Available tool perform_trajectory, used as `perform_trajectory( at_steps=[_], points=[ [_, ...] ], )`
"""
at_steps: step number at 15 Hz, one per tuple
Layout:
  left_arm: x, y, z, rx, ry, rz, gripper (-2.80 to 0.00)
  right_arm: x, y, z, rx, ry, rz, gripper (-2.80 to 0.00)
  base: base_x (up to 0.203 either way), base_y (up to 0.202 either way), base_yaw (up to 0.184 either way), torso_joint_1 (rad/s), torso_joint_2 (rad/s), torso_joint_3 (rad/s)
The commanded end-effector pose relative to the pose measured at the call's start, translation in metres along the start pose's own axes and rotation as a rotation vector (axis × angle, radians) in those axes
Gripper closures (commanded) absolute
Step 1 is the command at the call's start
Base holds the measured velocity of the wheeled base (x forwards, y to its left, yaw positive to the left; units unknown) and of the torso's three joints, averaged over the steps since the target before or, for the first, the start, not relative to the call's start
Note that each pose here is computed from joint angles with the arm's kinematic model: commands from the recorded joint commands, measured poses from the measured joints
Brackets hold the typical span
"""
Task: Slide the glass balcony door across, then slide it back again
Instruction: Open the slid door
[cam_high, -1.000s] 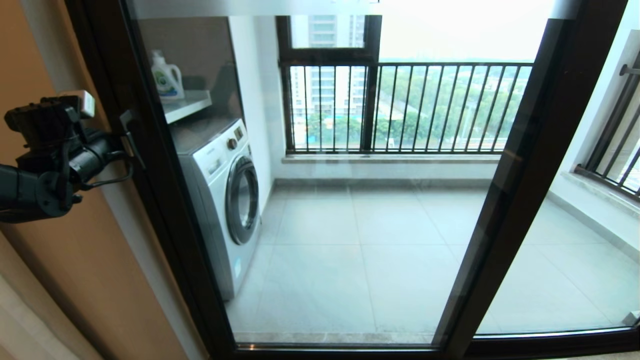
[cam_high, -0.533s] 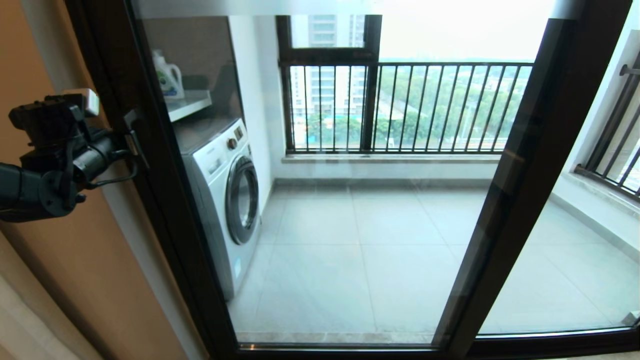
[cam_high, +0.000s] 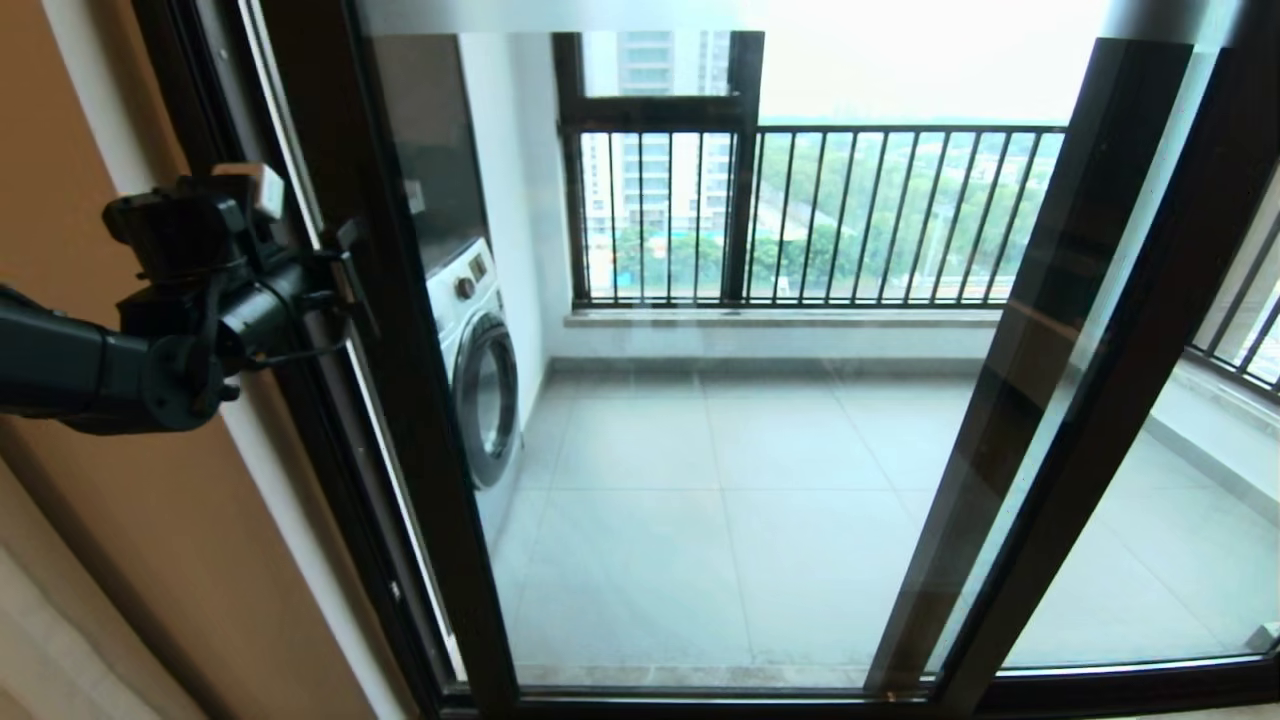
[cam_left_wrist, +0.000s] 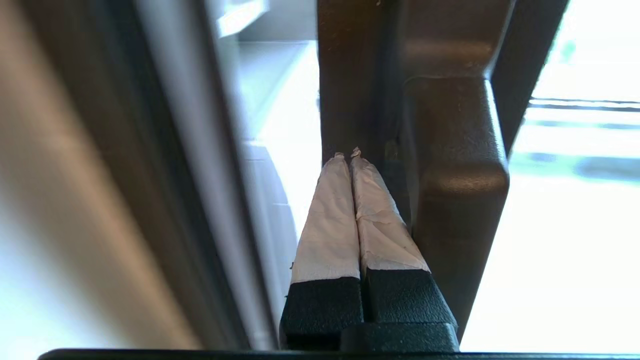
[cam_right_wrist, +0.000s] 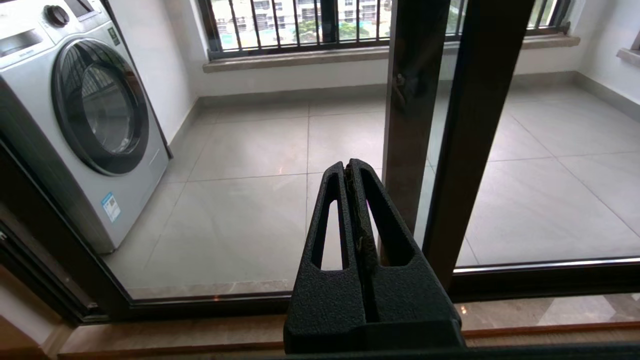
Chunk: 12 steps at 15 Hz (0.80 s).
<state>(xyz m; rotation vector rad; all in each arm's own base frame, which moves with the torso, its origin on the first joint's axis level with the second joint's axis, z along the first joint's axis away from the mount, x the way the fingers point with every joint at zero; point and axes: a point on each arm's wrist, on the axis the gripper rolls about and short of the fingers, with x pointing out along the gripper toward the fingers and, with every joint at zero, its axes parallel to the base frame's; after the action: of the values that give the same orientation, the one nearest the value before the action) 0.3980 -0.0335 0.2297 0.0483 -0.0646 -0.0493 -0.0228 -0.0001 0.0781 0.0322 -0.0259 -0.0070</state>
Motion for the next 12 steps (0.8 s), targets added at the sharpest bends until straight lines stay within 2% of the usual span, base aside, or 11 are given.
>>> perform_trajectory(
  at_steps=[1, 8, 12],
  points=[
    [-0.001, -0.021, 0.002, -0.002, -0.008, -0.053, 0.0, 0.001, 0.0, -0.003, 0.0, 0.012, -0.001, 0.0, 0.0, 0.0, 0.0, 0.0, 0.0, 0.0],
    [0.008, -0.075, 0.008, 0.001, -0.036, -0.178, 0.0, 0.001, 0.0, -0.003, 0.0, 0.012, -0.001, 0.0, 0.0, 0.0, 0.0, 0.0, 0.0, 0.0],
    [0.004, -0.116, 0.003, 0.02, 0.0, -0.269, 0.0, 0.001, 0.0, -0.003, 0.0, 0.012, -0.001, 0.0, 0.0, 0.0, 0.0, 0.0, 0.0, 0.0]
  ],
)
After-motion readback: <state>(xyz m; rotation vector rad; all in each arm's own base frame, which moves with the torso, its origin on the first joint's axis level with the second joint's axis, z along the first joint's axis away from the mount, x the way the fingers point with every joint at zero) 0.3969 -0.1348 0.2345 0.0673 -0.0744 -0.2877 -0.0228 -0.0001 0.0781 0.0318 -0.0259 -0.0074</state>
